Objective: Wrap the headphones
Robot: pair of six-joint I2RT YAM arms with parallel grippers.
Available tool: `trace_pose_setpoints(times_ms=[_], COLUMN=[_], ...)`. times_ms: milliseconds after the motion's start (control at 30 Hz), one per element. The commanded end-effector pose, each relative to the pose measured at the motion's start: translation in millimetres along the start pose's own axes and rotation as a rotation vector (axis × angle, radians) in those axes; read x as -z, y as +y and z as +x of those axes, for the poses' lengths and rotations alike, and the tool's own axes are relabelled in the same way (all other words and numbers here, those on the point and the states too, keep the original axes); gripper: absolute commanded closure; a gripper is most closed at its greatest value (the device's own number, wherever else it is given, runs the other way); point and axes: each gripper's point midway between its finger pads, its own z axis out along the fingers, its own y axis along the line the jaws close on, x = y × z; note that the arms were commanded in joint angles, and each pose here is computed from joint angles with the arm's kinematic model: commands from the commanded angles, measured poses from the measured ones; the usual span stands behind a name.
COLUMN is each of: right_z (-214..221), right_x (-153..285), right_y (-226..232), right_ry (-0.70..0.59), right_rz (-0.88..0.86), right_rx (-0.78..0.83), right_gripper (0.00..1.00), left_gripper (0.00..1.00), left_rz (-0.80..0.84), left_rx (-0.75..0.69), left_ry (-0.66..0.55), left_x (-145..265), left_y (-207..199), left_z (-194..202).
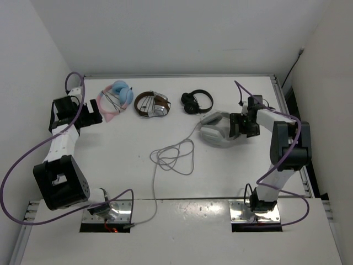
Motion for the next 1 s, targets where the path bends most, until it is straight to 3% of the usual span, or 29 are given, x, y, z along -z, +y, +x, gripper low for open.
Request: trace_pose_setpoints(times_ms=[0,200,533,633,733,767,833,967], right_z=[-22.0,-27.6,-29.2,-28.8,-29.5,-30.0,-35.0,-29.4], right_x=[-3.9,-11.9,-14.3,-14.8,-16.7,-15.4,-9.0,-2.0], right_y=[-8.7,-14.6,-2.2,0.3,-0.5,0.1,1.3,1.5], right_ry=[-0.050,-0.079,-0.129,-0.142,-0.156,-0.168,-0.190,-0.199], right_rz=[0.017,0.031,0.038,0.044,0.050,0.049,0.047,0.053], right_rx=[-0.053,-0.094,-0.072,-0.070,-0.093,-0.102,-0.111,-0.134], right_gripper=[0.14,0.30,0.46,0.57,0.74,0.87,0.97,1.00], left_gripper=[0.01,0.01,0.01,0.01,0.01,0.01,0.01,0.01], left_rz=[-0.001,-0.013,-0.002,-0.002,-0.001,-0.001,0.008,0.017], left_rx=[-0.021,-0.017,-0.047,-0.057,-0.055,-0.064,-0.075,-0.085], left_ry=[0.002,0.022,0.049,0.049,0.058,0.058,0.048,0.048], left_x=[-4.2,-9.0,-12.3,-12.3,-12.8,-12.8,-11.7,-11.7], left_y=[0.1,3.3,3.7,4.1,4.1,4.4,3.0,1.8], left_z=[-0.6,4.9,16.1,16.1,20.4,20.4,19.9,19.7])
